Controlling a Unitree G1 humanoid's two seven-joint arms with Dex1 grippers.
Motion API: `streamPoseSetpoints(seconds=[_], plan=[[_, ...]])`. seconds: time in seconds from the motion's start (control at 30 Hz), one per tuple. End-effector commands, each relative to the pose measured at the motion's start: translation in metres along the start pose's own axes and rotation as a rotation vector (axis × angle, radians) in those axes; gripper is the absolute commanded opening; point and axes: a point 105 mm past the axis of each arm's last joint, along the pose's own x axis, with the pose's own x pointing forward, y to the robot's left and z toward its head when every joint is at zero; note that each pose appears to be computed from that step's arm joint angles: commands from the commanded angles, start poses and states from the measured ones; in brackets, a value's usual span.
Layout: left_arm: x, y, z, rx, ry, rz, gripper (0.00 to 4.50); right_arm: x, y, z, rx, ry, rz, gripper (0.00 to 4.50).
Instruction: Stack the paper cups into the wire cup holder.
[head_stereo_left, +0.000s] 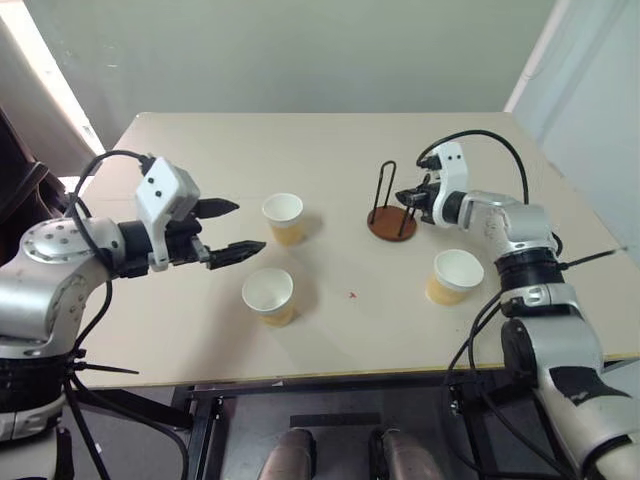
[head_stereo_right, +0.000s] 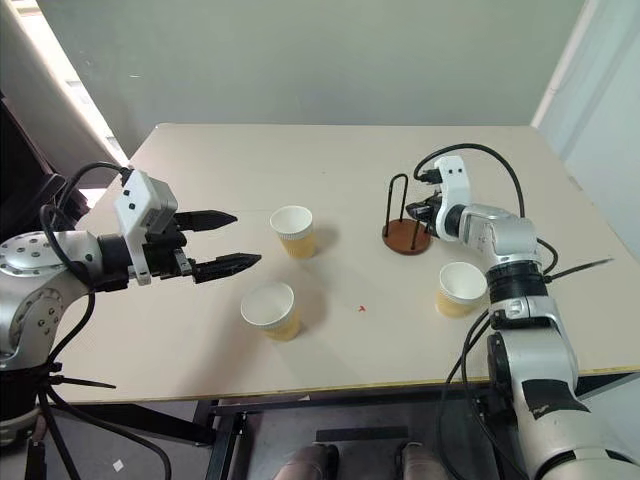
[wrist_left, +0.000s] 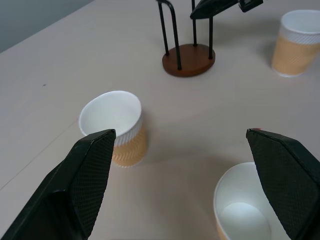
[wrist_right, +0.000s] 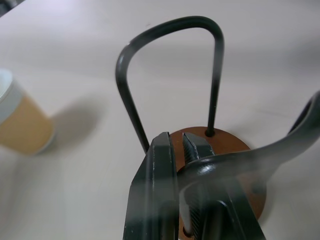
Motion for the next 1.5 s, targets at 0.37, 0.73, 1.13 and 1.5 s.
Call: streamPoseSetpoints(seconds=[0.37, 0.73, 1.13, 1.5], plan=[[0.002, -0.050, 0.012, 0.085, 0.042, -0.344, 4.50, -0.054, 0.112, -0.055, -0.242, 0.096, 0.428, 0.01], [-0.005, -0.055, 0.004, 0.109, 0.109, -0.431, 4.50, -0.052, 0.117, -0.071, -0.355, 0.119, 0.484, 0.01], [-0.004, -0.055, 0.005, 0.115, 0.105, -0.428, 4.50, -0.044, 0.113, -0.070, -0.344, 0.135, 0.506, 2.31], [0.005, -0.050, 0.013, 0.163, 0.056, -0.454, 4.50, -0.101, 0.098, -0.032, -0.689, 0.243, 0.561, 4.45]])
